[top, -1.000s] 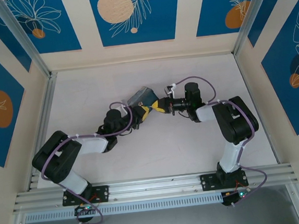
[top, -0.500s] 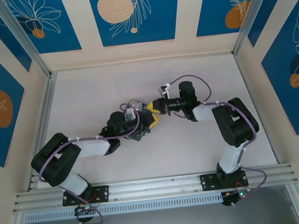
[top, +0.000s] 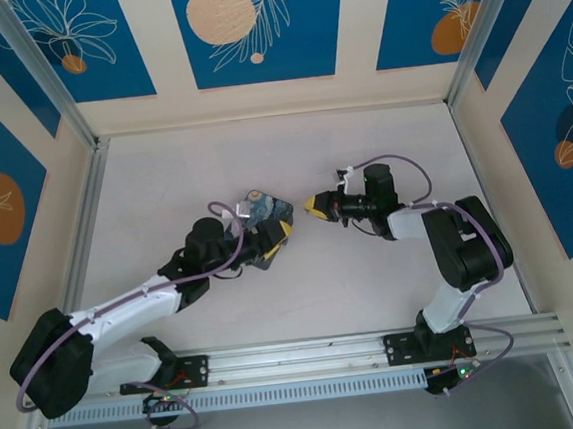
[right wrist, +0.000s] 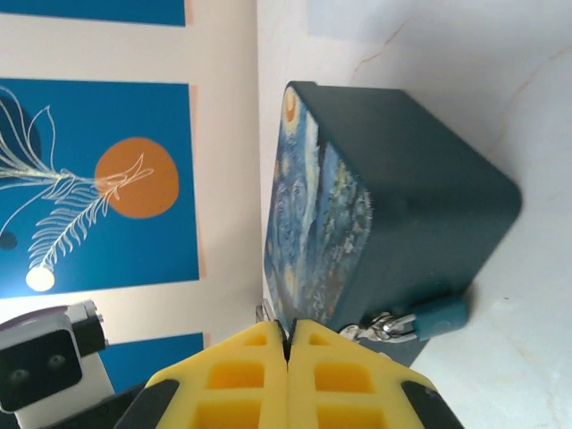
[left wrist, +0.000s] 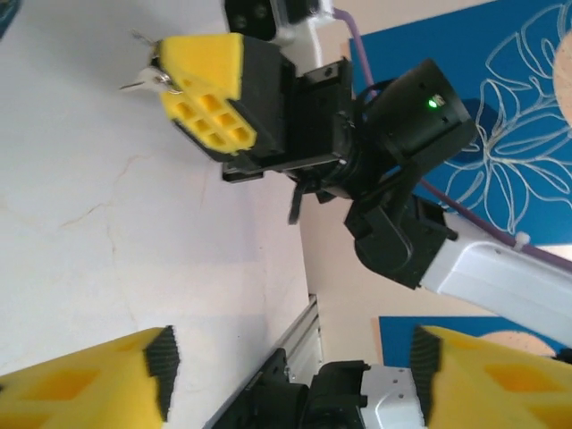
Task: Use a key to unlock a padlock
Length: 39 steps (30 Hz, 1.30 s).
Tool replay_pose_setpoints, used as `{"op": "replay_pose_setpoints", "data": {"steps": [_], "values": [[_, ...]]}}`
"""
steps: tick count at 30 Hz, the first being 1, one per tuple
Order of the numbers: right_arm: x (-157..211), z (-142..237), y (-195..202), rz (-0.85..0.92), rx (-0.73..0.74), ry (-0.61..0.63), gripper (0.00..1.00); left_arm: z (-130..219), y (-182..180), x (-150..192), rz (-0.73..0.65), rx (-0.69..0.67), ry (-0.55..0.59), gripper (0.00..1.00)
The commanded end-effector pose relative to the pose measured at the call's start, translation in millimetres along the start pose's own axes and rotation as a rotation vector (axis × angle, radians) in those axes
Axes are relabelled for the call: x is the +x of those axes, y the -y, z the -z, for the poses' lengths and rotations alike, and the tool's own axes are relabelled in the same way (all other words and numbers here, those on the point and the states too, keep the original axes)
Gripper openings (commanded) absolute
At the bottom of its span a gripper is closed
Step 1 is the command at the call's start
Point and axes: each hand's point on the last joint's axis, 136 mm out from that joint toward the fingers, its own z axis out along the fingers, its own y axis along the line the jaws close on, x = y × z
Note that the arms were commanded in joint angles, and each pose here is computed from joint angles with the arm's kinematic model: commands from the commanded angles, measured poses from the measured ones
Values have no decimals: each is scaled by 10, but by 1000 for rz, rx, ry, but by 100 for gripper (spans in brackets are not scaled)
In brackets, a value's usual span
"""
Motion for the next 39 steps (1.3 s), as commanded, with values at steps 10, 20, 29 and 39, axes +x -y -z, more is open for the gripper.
{"op": "replay_pose_setpoints", "data": {"steps": [10,20,29,39], "values": [[47,199,44,33,99,80,0,-319,-859,461,-28,-231,-92,89],[146,154,-169,90,114,34,0,133,-1389,-280,-26,-408,87,91],[157,-248,-502,179,102,-39,0,587,-1393,-487,-50,-402,143,91],[-262,-795,-649,178,84,-84,0,451,-1397,-227,-179,-360,5,92]]}}
